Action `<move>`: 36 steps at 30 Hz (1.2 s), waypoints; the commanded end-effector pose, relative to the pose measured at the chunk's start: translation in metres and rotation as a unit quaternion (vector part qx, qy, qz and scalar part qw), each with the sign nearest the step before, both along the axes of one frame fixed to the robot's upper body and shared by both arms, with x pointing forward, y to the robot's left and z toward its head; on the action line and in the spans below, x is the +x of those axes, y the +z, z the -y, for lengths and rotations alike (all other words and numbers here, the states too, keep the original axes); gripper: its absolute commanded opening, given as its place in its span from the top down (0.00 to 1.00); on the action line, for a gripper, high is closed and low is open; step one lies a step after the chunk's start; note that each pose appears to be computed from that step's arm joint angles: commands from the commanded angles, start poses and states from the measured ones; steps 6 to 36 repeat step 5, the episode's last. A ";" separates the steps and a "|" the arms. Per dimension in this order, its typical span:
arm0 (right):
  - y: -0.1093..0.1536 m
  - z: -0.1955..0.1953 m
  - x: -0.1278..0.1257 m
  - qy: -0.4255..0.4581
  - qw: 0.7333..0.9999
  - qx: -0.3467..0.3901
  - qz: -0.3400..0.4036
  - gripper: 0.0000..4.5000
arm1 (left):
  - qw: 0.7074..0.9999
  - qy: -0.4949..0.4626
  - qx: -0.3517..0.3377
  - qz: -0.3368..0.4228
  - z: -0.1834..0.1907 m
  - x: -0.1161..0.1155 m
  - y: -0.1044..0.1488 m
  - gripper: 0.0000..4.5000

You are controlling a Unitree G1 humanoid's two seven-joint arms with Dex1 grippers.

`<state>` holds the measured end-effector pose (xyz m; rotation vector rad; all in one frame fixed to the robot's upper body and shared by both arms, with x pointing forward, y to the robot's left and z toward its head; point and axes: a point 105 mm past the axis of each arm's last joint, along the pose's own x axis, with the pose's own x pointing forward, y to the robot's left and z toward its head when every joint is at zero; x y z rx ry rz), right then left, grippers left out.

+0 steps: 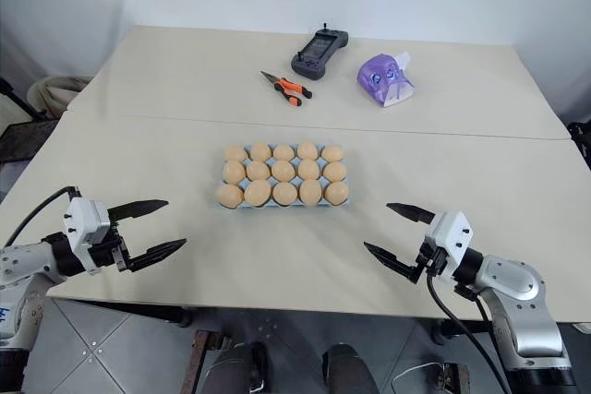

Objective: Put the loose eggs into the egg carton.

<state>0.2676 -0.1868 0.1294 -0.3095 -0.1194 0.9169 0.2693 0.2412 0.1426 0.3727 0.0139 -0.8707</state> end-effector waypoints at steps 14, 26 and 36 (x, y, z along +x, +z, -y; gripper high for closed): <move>0.016 0.003 0.001 0.001 1.000 0.007 0.021 0.00 | 0.999 0.023 0.003 0.023 0.006 0.009 0.016 0.01; 0.016 0.003 0.001 0.001 1.000 0.007 0.021 0.00 | 0.999 0.023 0.003 0.023 0.006 0.009 0.016 0.01; 0.016 0.003 0.001 0.001 1.000 0.007 0.021 0.00 | 0.999 0.023 0.003 0.023 0.006 0.009 0.016 0.01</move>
